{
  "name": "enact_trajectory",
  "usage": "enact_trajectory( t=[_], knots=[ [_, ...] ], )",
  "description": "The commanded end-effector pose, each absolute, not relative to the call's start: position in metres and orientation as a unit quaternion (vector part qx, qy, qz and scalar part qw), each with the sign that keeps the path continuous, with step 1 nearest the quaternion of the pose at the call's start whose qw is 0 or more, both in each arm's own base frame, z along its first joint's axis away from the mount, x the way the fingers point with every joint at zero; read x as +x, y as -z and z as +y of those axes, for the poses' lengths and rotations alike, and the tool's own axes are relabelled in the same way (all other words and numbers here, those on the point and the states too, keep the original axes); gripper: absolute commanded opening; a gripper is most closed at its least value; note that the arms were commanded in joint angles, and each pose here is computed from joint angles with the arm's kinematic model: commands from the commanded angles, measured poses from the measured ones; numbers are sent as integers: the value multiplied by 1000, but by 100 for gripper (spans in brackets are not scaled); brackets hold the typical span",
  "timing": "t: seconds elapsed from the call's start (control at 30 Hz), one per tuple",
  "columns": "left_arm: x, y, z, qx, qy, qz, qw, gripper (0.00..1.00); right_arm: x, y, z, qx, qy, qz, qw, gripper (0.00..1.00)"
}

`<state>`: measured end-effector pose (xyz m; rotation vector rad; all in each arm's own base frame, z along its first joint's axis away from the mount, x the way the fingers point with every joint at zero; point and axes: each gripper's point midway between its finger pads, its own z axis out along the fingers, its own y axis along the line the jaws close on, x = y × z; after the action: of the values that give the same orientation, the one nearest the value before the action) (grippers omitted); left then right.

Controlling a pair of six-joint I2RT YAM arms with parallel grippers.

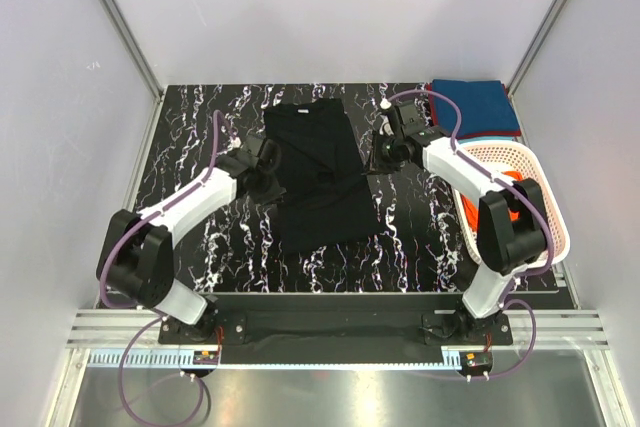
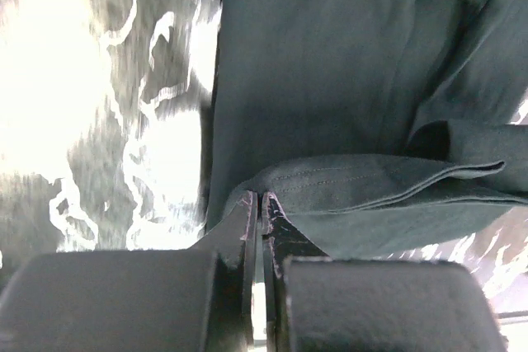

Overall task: Fold and stack the t-shirts
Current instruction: Fold the tshirt

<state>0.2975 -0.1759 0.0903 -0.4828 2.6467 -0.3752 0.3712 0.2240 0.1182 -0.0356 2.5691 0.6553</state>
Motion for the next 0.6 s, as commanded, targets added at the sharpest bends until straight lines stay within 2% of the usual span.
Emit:
enact_trajectory(
  t=[0.0,0.33,0.57],
  knots=[
    [324,-106,-187,-153,177,946,224,0,394,-137,232,-32,-265,928,261,0],
    [360,-90,-179,-178,178,946,206,0,430,-131,236,-24,-279,927,249,0],
    [375,-103,-170,-198,190,936,220,0,446,-144,226,-20,-274,926,260,0]
  ],
)
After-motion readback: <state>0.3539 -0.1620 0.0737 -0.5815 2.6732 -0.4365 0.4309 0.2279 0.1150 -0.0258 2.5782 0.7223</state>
